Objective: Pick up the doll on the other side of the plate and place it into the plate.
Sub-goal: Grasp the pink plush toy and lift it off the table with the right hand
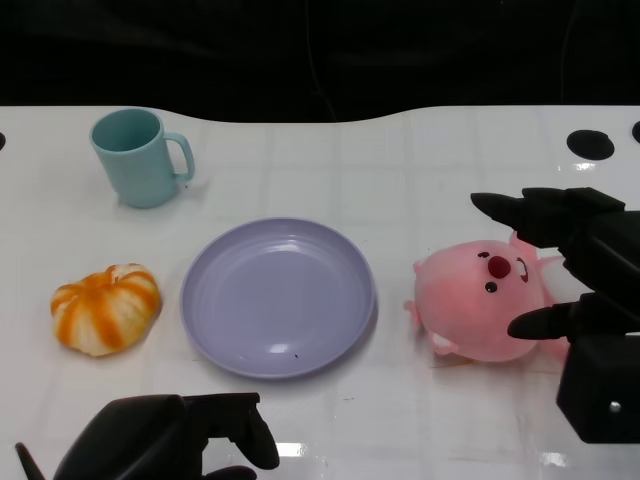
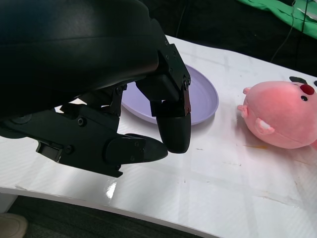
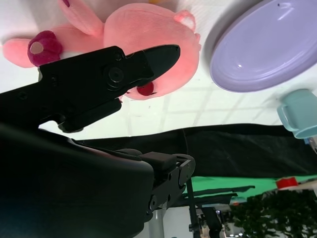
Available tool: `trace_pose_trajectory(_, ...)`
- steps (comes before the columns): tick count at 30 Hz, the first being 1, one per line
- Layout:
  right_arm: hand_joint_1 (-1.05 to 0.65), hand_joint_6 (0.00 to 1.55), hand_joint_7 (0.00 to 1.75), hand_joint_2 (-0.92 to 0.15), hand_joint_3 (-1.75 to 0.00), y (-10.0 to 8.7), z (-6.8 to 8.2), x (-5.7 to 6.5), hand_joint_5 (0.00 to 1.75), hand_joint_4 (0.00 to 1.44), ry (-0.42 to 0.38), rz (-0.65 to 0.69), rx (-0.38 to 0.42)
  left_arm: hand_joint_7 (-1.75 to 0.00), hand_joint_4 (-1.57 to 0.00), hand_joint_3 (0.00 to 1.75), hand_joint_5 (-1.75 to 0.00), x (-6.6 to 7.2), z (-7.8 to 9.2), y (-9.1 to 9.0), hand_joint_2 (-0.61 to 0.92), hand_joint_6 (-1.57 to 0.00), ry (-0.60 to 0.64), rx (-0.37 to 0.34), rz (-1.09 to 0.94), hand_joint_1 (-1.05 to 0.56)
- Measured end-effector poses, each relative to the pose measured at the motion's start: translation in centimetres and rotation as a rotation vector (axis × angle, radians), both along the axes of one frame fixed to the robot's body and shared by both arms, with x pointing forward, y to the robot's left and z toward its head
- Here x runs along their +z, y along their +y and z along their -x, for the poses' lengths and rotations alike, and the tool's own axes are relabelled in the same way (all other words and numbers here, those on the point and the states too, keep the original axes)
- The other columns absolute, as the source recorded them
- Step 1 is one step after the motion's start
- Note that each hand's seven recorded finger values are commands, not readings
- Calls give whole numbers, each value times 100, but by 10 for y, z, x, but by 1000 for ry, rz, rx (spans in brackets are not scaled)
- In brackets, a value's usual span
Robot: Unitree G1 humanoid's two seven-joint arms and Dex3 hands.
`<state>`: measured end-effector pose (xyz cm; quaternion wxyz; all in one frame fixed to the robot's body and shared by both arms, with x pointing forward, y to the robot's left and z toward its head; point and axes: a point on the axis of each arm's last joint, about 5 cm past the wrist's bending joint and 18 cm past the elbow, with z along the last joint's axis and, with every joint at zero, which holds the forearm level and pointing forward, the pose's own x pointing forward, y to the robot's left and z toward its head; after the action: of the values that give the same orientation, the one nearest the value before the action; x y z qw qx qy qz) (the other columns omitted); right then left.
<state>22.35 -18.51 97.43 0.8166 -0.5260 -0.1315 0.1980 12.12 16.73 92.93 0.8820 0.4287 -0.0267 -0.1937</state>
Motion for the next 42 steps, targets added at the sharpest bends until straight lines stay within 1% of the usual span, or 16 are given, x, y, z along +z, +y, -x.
trace_pose_trajectory(5,-72,13,0,-83,-1,5,-11,3,13,0,14,73,-14,-96,-63,38,-159,1,0,0,92,-72,-1,6,-9,-29)
trace_pose_trajectory(8,-72,13,0,-83,-1,8,-16,2,12,1,44,109,-16,-96,-63,38,-158,0,0,-1,92,-72,1,4,-7,-29)
trace_pose_trajectory(15,-75,11,0,-84,-1,14,-30,-13,11,0,127,187,-13,-95,-63,39,-157,1,1,-3,92,-72,0,5,0,-30)
trace_pose_trajectory(21,-77,12,1,-85,-1,19,-41,-22,11,1,181,224,-1,-96,-65,38,-158,2,2,-4,92,-72,-3,2,5,-30)
trace_pose_trajectory(25,-80,12,0,-87,-1,22,-48,-34,13,2,224,240,1,-97,-64,38,-159,2,3,-4,92,-71,-1,2,6,-30)
trace_pose_trajectory(27,-81,10,0,-89,-1,25,-53,-38,13,2,234,257,-1,-97,-63,38,-159,2,3,-4,92,-71,1,4,6,-30)
trace_pose_trajectory(33,-82,10,0,-90,-1,34,-67,-44,14,3,246,285,-8,-97,-65,37,-158,3,4,-5,92,-71,1,3,7,-30)
trace_pose_trajectory(36,-83,12,1,-91,-1,38,-73,-47,15,6,251,292,-5,-98,-65,37,-159,3,4,-5,92,-71,1,2,6,-30)
trace_pose_trajectory(39,-79,21,4,-90,0,38,-77,-50,17,14,249,300,-1,-98,-64,38,-160,3,5,-5,92,-71,1,3,-1,-31)
trace_pose_trajectory(41,-70,35,5,-90,0,38,-78,-53,18,30,241,300,-5,-99,-64,38,-161,2,6,-5,92,-71,3,4,-5,-31)
trace_pose_trajectory(42,-67,39,4,-90,0,38,-78,-54,17,35,236,298,-6,-99,-63,38,-161,2,6,-5,92,-71,4,5,-6,-31)
